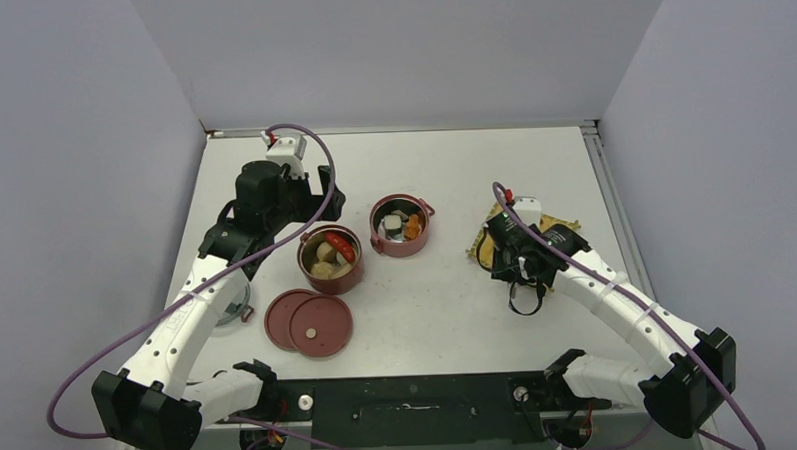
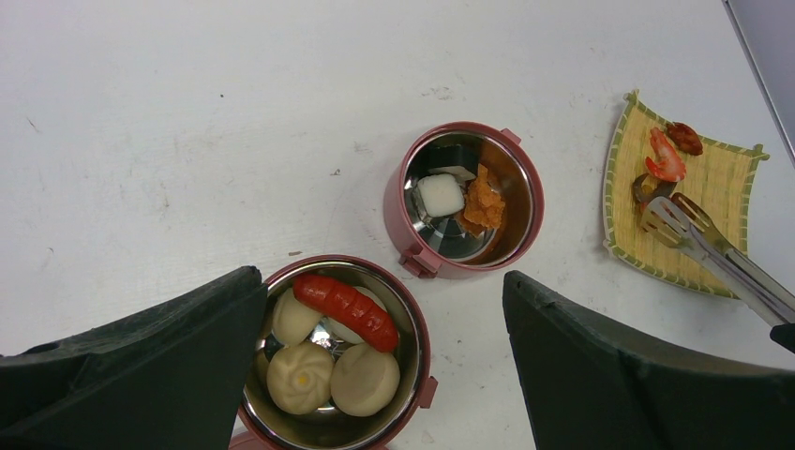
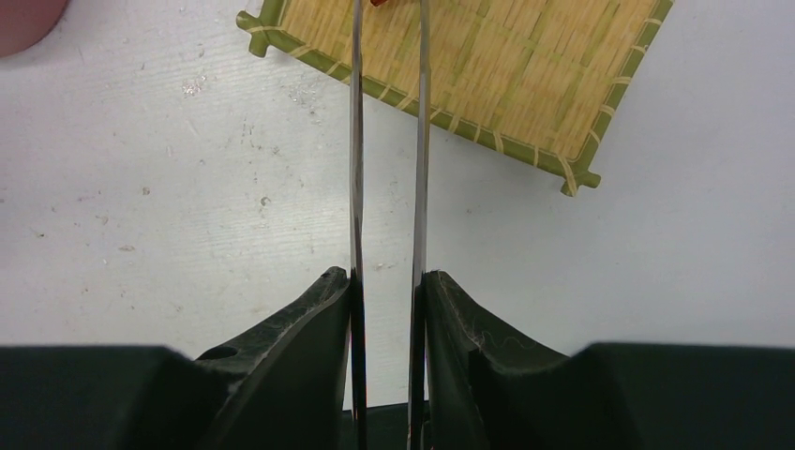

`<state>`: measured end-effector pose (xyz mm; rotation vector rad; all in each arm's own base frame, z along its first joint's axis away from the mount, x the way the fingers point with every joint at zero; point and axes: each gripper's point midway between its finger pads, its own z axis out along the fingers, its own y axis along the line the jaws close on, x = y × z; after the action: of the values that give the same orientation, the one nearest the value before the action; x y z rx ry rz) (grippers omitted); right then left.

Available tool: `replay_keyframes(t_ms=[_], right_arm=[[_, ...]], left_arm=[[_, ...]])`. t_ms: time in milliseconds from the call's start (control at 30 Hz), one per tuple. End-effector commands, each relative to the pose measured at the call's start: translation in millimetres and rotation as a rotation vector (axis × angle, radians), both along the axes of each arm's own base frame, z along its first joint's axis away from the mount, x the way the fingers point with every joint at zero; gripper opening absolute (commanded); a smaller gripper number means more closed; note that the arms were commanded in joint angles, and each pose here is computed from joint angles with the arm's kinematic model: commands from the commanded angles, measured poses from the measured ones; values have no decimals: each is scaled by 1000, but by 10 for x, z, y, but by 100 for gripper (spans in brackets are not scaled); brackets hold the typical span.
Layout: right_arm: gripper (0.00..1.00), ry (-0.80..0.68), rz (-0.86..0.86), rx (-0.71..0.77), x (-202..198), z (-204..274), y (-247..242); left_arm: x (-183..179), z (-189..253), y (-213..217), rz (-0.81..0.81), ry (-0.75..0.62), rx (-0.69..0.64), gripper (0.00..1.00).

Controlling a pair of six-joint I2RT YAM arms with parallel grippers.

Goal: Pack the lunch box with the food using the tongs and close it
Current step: Pick up the fake food from the plate.

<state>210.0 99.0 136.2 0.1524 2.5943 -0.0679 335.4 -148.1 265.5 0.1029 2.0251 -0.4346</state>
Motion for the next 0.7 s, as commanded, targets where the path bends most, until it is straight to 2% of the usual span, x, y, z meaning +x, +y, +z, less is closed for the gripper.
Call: replay_keyframes(t_ms=[0,300,500,667], right_arm=[[27,-99,-27,18,109,291,4],[24,-159,55,140,123,622,260],[25,-268,218,360,248,976,854],[25,-295,306,356,423,1045,1170]], left_arm=[[24,243,-21,-1,-81,-34,97],[37,199,-27,-2,-69,-28,97],[39,186,-39,-7,-66,-30,97],[49,170,-43,-7,-62,-29,97]])
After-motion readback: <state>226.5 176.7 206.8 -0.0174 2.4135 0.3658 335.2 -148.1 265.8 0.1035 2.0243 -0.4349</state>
